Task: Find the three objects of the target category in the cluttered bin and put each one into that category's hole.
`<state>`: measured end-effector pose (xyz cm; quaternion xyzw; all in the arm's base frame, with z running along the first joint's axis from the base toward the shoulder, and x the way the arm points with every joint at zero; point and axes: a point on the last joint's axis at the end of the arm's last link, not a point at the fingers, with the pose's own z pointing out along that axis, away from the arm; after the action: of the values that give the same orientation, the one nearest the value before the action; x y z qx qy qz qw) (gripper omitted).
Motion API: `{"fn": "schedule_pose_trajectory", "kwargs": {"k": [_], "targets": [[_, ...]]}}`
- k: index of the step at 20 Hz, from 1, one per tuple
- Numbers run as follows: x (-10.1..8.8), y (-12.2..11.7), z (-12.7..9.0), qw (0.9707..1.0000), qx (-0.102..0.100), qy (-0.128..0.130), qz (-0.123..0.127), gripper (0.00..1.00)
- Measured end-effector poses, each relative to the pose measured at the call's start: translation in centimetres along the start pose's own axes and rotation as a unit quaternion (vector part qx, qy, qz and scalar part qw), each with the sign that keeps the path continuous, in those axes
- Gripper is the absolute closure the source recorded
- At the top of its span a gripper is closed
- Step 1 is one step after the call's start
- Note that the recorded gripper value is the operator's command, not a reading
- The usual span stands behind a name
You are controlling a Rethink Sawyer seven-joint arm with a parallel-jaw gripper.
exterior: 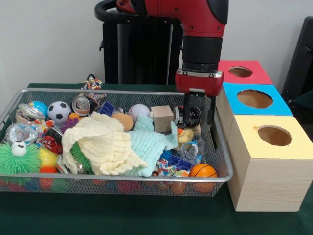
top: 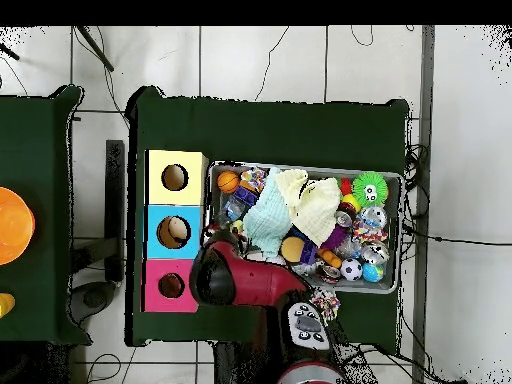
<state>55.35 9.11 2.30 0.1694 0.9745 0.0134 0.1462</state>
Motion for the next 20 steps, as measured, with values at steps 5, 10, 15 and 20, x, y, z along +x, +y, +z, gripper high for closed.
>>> {"fn": "schedule_pose_trajectory", "kwargs": {"k": [5,10,15,20], "targets": [[1.5,-0.3,1.1,0.9999,0.002,0.014,-0.007,0.0],[2.6,-0.5,1.9,0.9996,0.004,0.025,-0.012,0.0],[3.8,-0.9,2.6,0.9991,0.005,0.037,-0.018,0.0],[4.7,-1.9,3.3,0.9985,0.007,0.047,-0.025,0.0]]}}
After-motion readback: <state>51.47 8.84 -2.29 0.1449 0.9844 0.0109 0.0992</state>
